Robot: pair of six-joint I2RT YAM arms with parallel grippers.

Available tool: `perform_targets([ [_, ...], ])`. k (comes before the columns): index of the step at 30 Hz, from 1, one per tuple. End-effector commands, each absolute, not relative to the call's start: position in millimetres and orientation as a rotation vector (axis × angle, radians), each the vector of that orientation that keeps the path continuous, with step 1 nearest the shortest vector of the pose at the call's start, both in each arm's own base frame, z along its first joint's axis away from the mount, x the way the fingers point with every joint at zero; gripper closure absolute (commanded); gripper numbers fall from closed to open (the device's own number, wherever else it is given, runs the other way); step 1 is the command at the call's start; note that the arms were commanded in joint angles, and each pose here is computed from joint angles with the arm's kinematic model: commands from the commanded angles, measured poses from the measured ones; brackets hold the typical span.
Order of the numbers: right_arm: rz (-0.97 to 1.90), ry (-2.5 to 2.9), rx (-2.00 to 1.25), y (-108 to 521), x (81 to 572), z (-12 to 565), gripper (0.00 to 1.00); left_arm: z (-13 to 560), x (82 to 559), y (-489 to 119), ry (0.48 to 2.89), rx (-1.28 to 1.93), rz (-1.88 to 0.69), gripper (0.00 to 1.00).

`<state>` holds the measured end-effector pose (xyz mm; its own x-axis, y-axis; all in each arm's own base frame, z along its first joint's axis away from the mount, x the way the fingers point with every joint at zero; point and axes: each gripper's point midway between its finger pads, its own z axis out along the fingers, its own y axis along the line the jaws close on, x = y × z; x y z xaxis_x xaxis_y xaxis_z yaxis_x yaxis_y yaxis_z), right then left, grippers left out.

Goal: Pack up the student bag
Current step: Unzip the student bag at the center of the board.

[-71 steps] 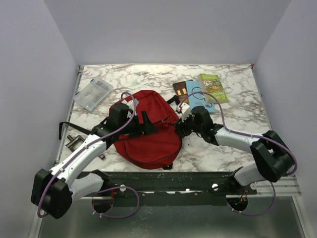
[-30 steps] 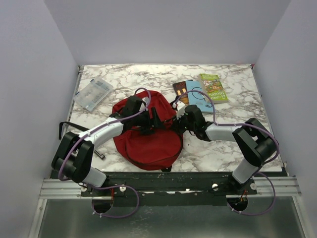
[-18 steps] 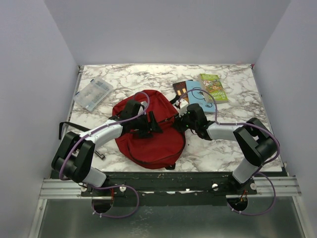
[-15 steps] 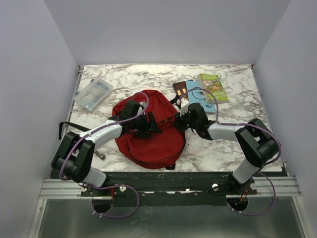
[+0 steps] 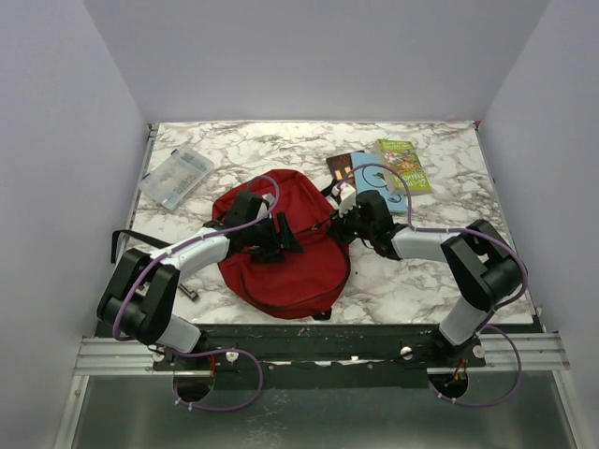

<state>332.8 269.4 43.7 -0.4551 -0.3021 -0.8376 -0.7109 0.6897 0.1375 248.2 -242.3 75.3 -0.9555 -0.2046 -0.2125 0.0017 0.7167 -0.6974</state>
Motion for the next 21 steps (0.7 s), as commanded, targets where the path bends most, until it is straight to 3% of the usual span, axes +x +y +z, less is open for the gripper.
perform_targets([
  [1, 0.639, 2.035, -0.807, 279.3, 339.1, 47.2, 0.74, 82.1, 250.2, -242.5, 2.617, -0.127, -1.089, 0.33],
  [8, 0.503, 2.108, -0.703, 262.4, 354.1, 37.4, 0.82, 86.3, 260.5, -248.7, 2.603, -0.145, -1.131, 0.33],
  [12, 0.521, 2.126, -0.619, 259.8, 351.8, 41.7, 0.99, 84.8, 272.6, -249.7, 2.59, -0.23, -1.19, 0.33],
  [21, 0.992, 2.041, -0.517, 279.7, 278.4, 117.6, 0.99, 70.6, 295.7, -223.8, 2.555, -0.428, -1.085, 0.31],
])
